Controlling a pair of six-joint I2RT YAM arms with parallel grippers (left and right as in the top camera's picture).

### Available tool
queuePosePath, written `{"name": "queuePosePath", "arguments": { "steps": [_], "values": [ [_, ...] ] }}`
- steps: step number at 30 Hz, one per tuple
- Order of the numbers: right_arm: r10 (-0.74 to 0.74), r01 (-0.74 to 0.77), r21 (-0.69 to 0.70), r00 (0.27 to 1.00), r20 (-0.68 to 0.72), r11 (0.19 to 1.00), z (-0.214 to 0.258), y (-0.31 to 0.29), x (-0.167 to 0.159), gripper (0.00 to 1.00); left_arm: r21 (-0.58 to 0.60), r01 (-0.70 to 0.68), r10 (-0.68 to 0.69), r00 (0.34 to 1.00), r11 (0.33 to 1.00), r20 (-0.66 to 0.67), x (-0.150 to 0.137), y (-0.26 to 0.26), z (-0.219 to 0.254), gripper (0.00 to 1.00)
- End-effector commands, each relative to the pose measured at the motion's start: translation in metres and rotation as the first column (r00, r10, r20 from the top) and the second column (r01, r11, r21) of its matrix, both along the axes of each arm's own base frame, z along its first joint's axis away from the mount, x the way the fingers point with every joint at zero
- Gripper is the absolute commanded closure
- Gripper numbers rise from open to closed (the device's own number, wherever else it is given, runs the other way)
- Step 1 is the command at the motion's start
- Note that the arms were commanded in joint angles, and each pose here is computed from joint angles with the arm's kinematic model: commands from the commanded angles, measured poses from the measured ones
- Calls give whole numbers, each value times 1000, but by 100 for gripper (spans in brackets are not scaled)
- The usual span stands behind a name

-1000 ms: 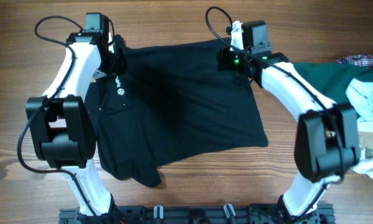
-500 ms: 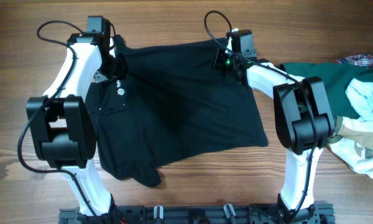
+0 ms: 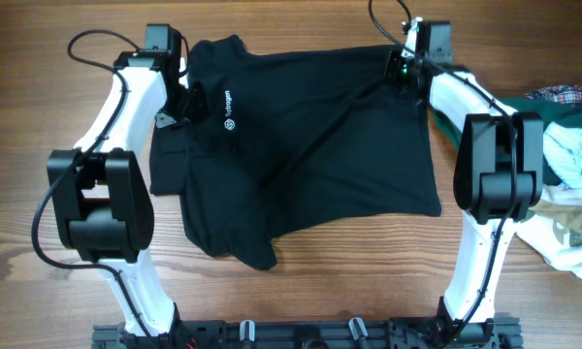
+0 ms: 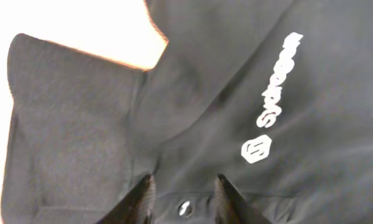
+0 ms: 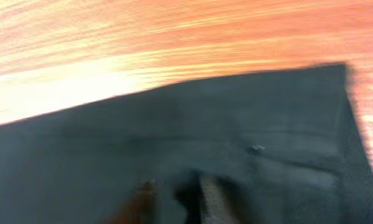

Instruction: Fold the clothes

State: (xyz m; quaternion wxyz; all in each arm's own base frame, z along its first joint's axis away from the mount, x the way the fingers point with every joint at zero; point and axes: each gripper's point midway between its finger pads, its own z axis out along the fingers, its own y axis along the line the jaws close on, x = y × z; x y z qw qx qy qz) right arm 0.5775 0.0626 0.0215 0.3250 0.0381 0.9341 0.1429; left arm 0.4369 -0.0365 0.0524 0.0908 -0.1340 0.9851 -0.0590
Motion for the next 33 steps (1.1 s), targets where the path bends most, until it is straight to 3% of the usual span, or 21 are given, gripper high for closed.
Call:
{"name": "queuePosePath", "arguments": {
  "steps": [1,4,6,9,12,20,25,26,30,33],
  "values": [
    [163,-167,70,985,55,984,56,31,2,36,-28,8,-6,997,1000,73,15,-9,14,65],
    [177,-176,95,984,0,980,96,33,-26,34,-32,15,-10,986,999,165,37,-12,20,66],
    [177,-163,112,976,-129,980,109,32,-66,41,-34,20,-11,971,999,241,54,-13,27,69],
    [172,-134,133,927,-334,982,103,40,-119,80,-30,48,-36,945,998,324,73,-15,35,72],
    [98,-48,113,870,-484,992,80,48,-150,95,-50,92,-71,944,994,324,77,-22,23,78],
    [176,-238,-1,721,-670,971,-4,91,-244,96,-32,204,-190,950,979,246,78,-34,-50,83],
    [122,-203,-29,692,-711,979,-49,89,-281,96,-7,181,-175,960,983,217,80,-23,-79,83],
    [77,-161,-41,662,-745,986,-69,81,-304,96,-1,176,-171,960,984,219,82,-14,-87,83],
    [51,-153,-52,602,-797,987,-82,70,-336,96,11,152,-150,957,988,249,92,4,-82,83],
    [68,-174,-43,585,-808,984,-79,70,-342,95,14,120,-119,955,993,272,102,21,-68,83]
  ]
}}
